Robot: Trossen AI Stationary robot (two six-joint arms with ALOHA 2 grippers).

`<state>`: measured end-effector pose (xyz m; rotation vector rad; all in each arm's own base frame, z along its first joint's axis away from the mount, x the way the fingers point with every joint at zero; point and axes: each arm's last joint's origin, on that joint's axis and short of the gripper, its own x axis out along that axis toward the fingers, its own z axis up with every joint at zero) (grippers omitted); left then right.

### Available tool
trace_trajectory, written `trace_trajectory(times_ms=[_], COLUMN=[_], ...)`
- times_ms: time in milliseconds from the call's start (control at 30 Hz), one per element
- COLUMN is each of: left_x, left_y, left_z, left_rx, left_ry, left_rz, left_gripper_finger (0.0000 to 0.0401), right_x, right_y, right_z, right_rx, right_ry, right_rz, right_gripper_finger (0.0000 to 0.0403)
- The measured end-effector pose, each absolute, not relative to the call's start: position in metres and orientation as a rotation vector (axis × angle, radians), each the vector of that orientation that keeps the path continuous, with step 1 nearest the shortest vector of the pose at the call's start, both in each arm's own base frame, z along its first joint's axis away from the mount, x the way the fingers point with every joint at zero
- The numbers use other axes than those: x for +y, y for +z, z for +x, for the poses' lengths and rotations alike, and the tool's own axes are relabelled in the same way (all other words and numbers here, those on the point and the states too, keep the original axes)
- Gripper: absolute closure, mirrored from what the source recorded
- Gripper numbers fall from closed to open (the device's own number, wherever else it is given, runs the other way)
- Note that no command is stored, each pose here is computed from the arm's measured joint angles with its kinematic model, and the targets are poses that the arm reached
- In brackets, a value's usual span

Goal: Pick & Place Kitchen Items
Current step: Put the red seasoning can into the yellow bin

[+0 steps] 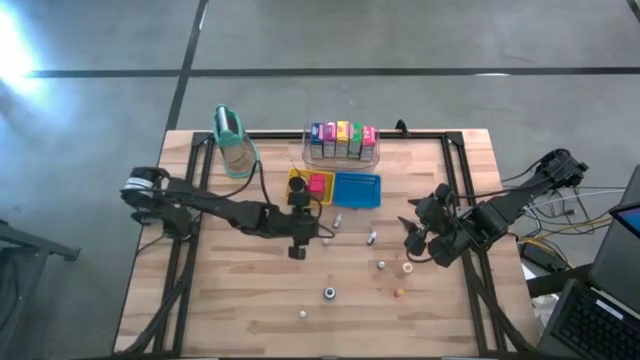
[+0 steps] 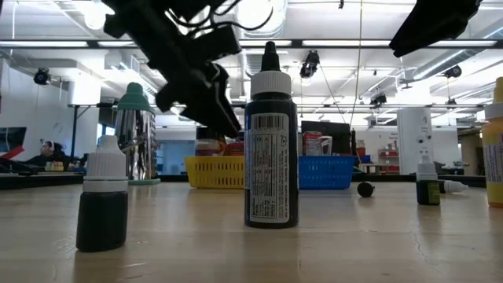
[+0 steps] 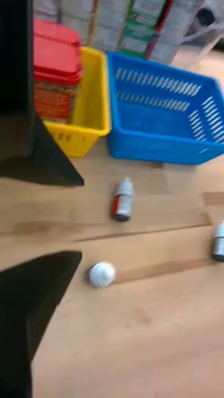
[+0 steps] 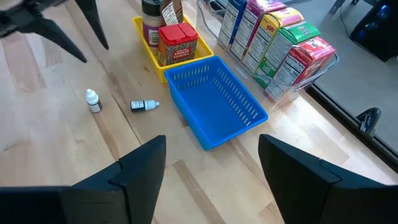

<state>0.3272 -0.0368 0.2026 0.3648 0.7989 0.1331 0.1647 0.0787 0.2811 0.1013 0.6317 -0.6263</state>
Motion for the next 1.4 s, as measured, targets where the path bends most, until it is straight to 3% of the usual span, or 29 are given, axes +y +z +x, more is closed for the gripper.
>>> trace_trajectory(times_ms=[333, 1000, 1400], left_x=[-0.001, 0.027, 0.033], left_y=[0.183, 0.148, 0.149], left_z=[0.336, 0.355, 0.359], left_rx=[0.792, 0.799, 0.745], left_ry=[0.095, 0.225, 0.279], left_rz=[0.317, 0.344, 0.344], left_gripper_finger=[0.0392, 0.0399, 0.04], right_x=[0.078, 0.079, 0.079], right_y=[0.281, 0.281, 0.281], right_z=[0.165, 0.165, 0.165], right_rx=[0.63, 0.629, 0.629], right_ry=[-0.629, -0.628, -0.628], right_rz=[0.096, 0.09, 0.09], right_gripper_finger=[0.0193, 0.024, 0.0256])
